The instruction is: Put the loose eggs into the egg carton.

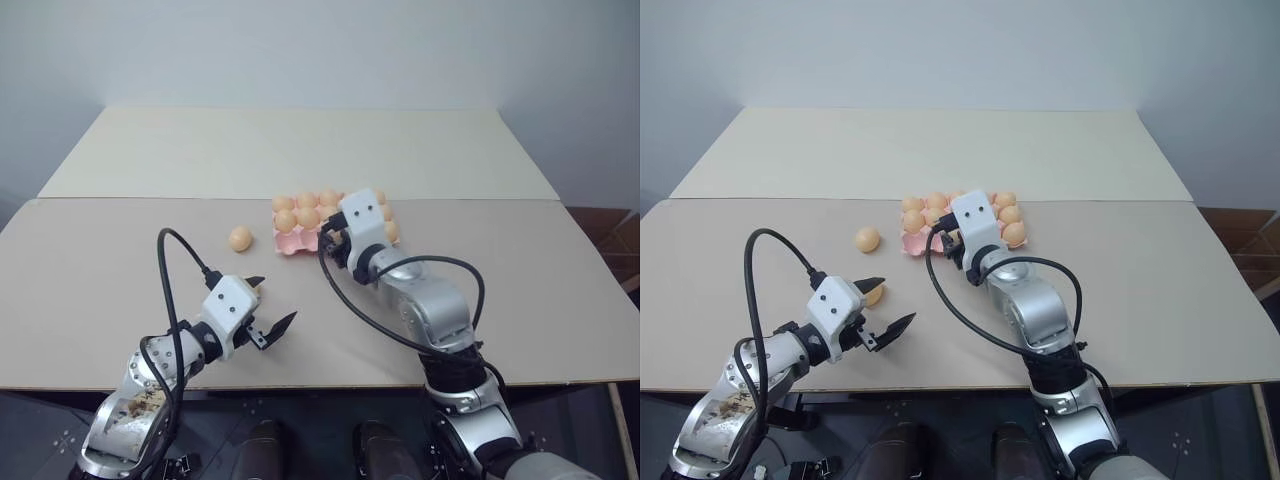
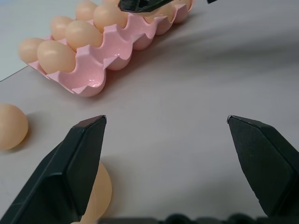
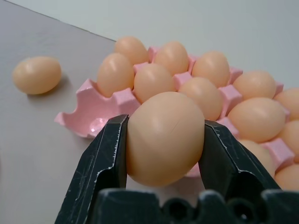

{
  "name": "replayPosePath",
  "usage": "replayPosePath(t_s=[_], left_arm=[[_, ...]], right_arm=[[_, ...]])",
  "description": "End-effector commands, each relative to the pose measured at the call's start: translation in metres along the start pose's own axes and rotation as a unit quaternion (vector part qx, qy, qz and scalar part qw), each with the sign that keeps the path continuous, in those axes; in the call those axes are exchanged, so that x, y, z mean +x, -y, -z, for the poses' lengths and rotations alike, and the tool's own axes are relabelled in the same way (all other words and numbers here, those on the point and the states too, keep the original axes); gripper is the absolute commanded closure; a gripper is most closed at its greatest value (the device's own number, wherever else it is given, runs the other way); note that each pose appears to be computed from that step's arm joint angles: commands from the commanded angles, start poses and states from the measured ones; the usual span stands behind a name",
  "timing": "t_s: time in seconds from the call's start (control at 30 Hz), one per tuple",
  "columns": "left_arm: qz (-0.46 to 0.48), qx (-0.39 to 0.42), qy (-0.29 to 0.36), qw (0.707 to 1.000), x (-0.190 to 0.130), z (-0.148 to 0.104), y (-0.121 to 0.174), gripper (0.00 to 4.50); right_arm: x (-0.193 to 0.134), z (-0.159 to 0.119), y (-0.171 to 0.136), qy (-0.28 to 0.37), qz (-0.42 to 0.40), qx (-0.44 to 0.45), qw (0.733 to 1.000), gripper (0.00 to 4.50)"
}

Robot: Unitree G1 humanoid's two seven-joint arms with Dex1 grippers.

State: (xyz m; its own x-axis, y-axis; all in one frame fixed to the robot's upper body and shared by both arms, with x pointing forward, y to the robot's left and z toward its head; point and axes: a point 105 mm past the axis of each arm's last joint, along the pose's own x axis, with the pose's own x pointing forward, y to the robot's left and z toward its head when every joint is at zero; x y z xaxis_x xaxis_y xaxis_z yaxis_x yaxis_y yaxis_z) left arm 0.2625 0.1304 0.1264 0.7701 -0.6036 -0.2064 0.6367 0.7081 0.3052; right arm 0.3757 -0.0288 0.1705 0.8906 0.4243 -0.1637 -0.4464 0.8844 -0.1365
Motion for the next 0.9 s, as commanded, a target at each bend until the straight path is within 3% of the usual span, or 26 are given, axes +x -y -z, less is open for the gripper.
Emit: replayPosePath(t_s=[0.03,0.37,0.6,0.63,0.9], left_arm=[[-0.007,0.01,0.021,1.0,-0.003,-0.013,0.0,0.0],[-0.008,0.014,0.019,1.0,-0.002,-0.011,0.001,0.0],[-0.009,0.013,0.021,1.0,-0.002,-0.011,0.002,0.0],[-0.01,0.013,0.022,1.0,-0.002,-0.011,0.002,0.0],[-0.044,-0.006,0.034,0.998,-0.011,-0.015,-0.002,0.0]], right_arm=[[0.006,-0.015,0.003,0.031,0.008,-0.012,0.999,2.55],[0.022,-0.001,0.006,0.006,0.02,-0.011,1.0,2.55],[0.012,-0.017,0.007,0.044,0.013,0.025,0.999,0.19],[0.007,-0.021,0.008,0.054,0.01,0.029,0.998,0.03],[-0.069,-0.036,0.026,0.177,-0.031,-0.006,0.984,0.03]])
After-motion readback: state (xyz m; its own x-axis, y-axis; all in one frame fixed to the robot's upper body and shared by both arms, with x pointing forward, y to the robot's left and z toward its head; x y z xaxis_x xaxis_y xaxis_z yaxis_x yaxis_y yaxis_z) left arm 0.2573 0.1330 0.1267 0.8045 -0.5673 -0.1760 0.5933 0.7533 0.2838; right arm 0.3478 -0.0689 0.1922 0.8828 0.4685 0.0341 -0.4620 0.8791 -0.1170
